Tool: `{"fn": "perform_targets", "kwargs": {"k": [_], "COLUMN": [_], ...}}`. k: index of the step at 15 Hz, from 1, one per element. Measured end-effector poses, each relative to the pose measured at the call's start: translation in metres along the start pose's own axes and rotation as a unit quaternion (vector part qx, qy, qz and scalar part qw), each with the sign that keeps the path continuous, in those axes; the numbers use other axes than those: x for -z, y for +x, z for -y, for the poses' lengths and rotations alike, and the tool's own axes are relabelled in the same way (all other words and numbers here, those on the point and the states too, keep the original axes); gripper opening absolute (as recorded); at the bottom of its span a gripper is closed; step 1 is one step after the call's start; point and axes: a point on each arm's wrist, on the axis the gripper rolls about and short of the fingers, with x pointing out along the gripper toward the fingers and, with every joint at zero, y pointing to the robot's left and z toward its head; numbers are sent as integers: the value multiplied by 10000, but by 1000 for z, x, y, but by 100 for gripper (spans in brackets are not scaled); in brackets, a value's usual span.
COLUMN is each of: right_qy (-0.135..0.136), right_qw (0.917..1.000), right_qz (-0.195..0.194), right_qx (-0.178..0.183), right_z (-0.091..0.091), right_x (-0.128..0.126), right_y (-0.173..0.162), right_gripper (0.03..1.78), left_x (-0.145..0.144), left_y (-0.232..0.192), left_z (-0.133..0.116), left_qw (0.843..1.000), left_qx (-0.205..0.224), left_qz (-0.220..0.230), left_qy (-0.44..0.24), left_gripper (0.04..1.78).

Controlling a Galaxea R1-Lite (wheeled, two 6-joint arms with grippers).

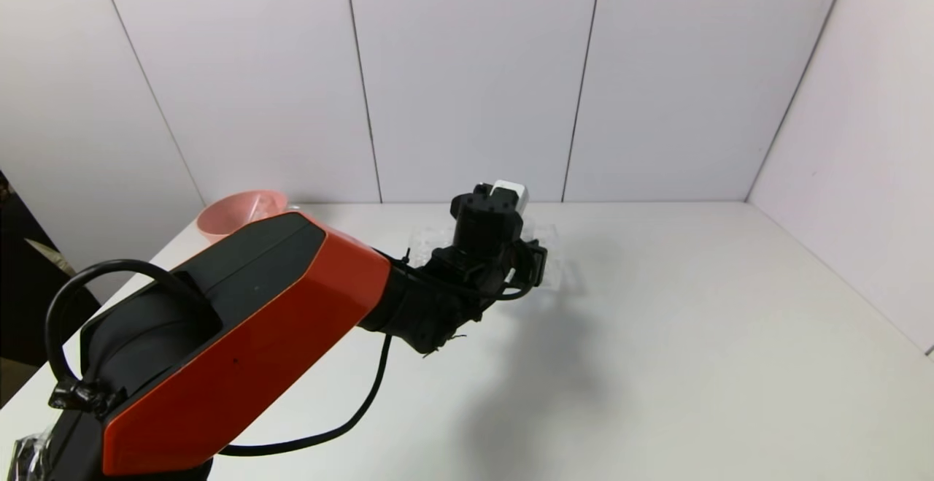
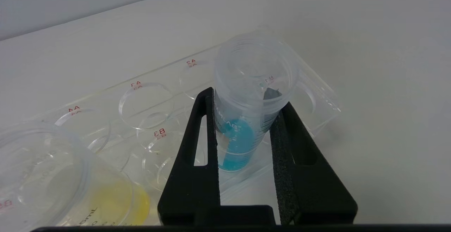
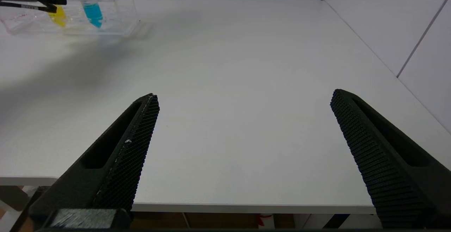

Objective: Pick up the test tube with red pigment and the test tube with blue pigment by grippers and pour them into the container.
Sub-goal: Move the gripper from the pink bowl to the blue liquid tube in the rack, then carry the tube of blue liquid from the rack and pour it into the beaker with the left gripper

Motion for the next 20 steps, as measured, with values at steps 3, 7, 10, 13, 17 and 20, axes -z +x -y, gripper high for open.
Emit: {"fn": "perform_targets", "kwargs": {"k": [3, 7, 10, 13, 17, 20], "right_qy": [0, 0, 0, 0, 0, 0], "right_qw": [10000, 10000, 10000, 10000, 10000, 10000], "right_qz": [0, 0, 0, 0, 0, 0], "right_qx": [0, 0, 0, 2, 2, 2], "right_z": [0, 0, 0, 0, 0, 0], "right_x": [0, 0, 0, 0, 0, 0], "right_y": [0, 0, 0, 0, 0, 0], "right_gripper": [177, 177, 177, 177, 177, 177], "left_x": [-6, -19, -29, -45, -67, -83], "left_y": [-3, -7, -12, -19, -34, -47], "left_z": [0, 2, 2, 4, 2, 3], "left_qw": [10000, 9997, 9993, 9984, 9968, 9953], "left_qx": [13, 47, 68, 122, 88, 89], "left_qz": [54, 232, 360, 544, 776, 934], "left_qy": [0, -13, 21, 78, 151, 234], "left_gripper": [44, 45, 45, 45, 45, 45]}}
